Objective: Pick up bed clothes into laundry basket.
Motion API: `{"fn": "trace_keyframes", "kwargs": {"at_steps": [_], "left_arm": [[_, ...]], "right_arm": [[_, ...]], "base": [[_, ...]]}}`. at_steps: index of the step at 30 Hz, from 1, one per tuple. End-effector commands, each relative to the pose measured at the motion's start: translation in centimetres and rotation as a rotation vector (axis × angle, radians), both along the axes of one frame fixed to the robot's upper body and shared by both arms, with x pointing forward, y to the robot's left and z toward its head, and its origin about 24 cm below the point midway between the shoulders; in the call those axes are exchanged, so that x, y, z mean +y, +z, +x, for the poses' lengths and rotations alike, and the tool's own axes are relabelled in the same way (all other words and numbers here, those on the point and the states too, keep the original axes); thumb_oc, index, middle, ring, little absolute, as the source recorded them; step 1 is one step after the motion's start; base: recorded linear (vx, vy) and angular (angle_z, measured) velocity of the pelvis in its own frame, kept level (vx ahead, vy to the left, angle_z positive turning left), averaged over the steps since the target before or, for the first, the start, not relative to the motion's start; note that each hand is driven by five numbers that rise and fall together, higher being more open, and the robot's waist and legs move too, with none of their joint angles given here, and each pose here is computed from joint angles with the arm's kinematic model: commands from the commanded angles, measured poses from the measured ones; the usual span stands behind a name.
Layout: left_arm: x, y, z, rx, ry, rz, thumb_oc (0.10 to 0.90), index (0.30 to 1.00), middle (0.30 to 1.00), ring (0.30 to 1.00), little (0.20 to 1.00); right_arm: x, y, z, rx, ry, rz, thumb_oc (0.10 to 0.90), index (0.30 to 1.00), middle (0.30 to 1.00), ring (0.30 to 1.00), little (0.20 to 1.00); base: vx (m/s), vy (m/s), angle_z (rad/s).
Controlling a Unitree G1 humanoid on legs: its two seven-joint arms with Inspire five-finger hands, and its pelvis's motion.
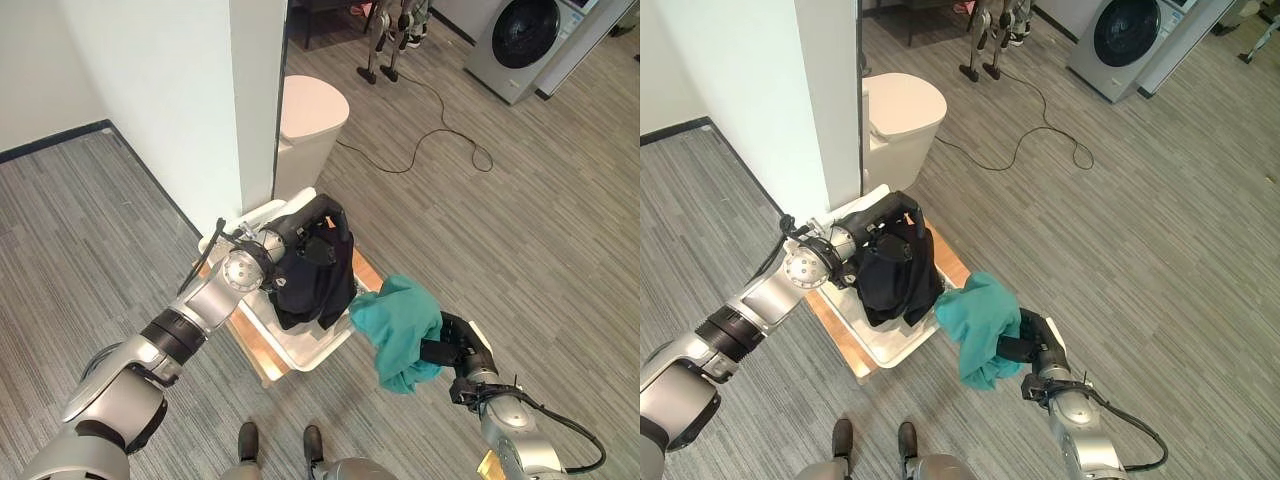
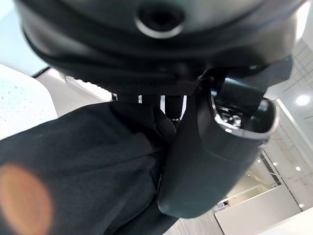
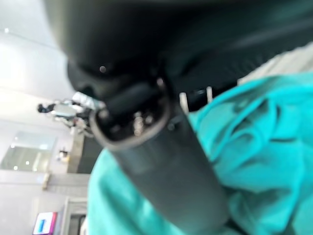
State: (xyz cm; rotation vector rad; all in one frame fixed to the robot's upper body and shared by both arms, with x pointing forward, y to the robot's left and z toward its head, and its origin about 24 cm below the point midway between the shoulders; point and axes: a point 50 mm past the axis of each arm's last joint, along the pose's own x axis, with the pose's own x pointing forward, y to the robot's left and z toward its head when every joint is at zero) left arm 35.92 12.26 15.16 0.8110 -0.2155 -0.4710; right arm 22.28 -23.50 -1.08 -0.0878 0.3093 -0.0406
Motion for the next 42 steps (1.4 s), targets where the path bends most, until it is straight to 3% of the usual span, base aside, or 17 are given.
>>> {"fn": "trace_keyframes", "kwargs": {"at_steps": [1,22,30,35,42], "left_arm": [[-1.8,7.0,1.0,-0.256,-0.035,-0.139,0.800,0.900,0.900,0.900,0.900],[1.0,11.7,-2.6,-0.423,-0.108,-0.292,0.800,0.900,0.900,0.900,0.900],[6.1,12.8,-6.2,-0.521,-0.055,-0.452,0.800,0.900,0.900,0.900,0.900],[12.0,8.5,-9.3,-0.419,0.107,-0.570,0.800,0.900,0.900,0.900,0.900],[15.9,6.5,-12.1,-0.397,0.258,-0.619,0.800,0.900,0.900,0.900,0.900]], "right_arm": [[-2.5,4.7,1.0,-0.200,-0.020,-0.100,0.400,0.300,0.300,0.300,0.300],[-4.0,4.8,0.9,-0.189,-0.074,-0.139,0.400,0.300,0.300,0.300,0.300],[-6.4,7.0,0.9,-0.253,-0.130,-0.217,0.400,0.300,0.300,0.300,0.300],[-11.5,12.6,1.1,-0.383,-0.239,-0.408,0.400,0.300,0.300,0.300,0.300],[-11.6,16.2,1.9,-0.474,-0.177,-0.500,0.400,0.300,0.300,0.300,0.300]], "base": [[0.00,0.000,0.00],[-0.01,-0.006,0.03],[-0.01,-0.002,0.05],[0.00,0.004,0.05],[0.01,-0.009,0.05]]}}
